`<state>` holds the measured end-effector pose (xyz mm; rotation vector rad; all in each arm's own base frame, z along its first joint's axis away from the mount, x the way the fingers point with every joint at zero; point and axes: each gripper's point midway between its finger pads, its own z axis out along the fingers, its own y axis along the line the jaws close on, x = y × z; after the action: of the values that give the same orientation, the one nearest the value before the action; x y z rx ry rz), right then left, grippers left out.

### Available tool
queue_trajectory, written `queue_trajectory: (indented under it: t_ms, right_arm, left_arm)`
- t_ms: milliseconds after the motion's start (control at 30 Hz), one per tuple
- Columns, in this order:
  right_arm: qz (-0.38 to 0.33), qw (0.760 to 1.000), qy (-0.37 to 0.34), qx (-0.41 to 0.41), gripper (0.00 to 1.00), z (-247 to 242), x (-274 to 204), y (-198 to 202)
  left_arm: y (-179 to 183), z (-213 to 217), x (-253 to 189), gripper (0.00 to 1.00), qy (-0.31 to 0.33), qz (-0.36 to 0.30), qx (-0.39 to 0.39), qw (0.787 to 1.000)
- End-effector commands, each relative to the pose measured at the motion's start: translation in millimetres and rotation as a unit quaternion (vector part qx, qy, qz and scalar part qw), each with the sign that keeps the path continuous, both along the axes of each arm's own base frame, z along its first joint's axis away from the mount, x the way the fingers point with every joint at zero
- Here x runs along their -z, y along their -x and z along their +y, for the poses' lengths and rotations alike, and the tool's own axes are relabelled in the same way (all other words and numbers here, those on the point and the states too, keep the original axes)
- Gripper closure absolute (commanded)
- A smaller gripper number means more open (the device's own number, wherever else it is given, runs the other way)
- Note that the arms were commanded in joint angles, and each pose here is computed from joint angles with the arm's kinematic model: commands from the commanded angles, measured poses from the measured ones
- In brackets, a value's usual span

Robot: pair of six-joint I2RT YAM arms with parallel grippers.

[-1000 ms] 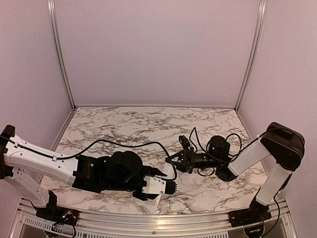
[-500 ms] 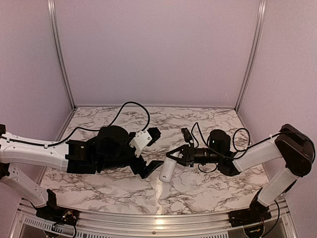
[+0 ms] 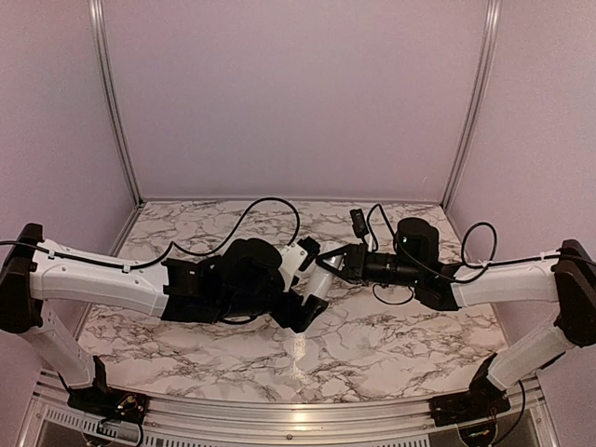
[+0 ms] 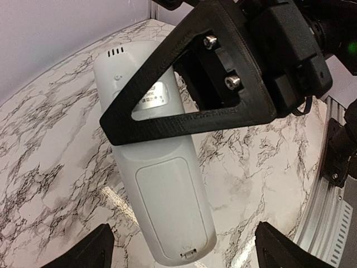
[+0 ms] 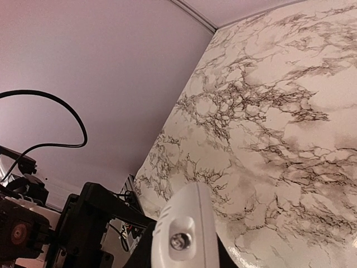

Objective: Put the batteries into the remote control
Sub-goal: Pass from the right arm to the left

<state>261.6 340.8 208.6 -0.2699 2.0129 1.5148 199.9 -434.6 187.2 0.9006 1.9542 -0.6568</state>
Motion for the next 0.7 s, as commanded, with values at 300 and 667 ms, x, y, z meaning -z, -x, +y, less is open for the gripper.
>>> queue_trajectory:
  t_ms: [300,667]
  right_arm:
    - [-0.005,1.000,-0.003,0.012,0.97,8,-10,-6]
    - [-0.023,1.000,-0.011,0.005,0.89,6,-25,-3]
  left_arm:
    - [-24,-16,25,0.27,-0.068,0.012,-0.055,0.996]
    - [-33,-11,31,0.46,-0.062,0.031,-0.078,0.995]
